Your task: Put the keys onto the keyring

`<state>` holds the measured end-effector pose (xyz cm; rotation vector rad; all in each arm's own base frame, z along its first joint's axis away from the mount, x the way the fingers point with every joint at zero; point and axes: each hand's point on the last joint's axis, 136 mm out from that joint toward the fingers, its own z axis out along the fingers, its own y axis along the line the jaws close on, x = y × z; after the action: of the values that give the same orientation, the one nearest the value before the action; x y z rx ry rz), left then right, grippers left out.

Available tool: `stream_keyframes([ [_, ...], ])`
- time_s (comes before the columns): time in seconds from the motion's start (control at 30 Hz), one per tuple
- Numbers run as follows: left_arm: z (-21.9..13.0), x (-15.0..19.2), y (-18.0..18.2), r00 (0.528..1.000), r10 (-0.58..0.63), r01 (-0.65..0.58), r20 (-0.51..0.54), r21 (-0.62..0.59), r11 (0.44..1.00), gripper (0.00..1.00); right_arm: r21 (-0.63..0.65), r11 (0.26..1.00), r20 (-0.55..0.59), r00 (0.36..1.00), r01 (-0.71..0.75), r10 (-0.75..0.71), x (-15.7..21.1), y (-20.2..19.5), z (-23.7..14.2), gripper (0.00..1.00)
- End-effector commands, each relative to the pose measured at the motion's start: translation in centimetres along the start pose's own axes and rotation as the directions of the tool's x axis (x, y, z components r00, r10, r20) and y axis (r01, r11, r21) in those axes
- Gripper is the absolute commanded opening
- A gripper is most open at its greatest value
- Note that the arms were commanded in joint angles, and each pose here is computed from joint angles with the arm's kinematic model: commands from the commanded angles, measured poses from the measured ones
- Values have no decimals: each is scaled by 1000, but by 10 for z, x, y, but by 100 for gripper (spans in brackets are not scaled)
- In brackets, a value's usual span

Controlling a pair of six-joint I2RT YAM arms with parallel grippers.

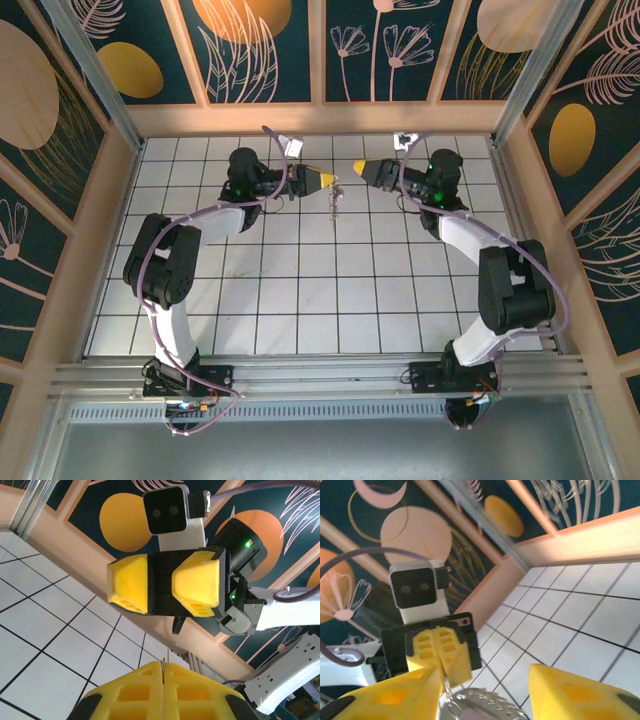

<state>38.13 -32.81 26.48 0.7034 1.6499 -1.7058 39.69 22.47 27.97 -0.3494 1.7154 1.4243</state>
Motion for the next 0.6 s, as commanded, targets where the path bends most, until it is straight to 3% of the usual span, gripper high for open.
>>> stream_keyframes([
  [0.0, -5, -26, -38, 991, 107, -110, 78, 35, 993, 0, 56, 996, 92, 993, 63, -68, -3, 6, -13, 52],
  [0.27, -8, -33, -47, 988, 104, -106, 114, 16, 994, 0, 169, 974, 112, 979, 150, -170, 31, 13, -30, 54],
  [0.57, -1, -30, -46, 990, 87, -91, 112, 25, 996, 0, 214, 944, 69, 960, 252, -272, 44, 23, -9, 54],
])
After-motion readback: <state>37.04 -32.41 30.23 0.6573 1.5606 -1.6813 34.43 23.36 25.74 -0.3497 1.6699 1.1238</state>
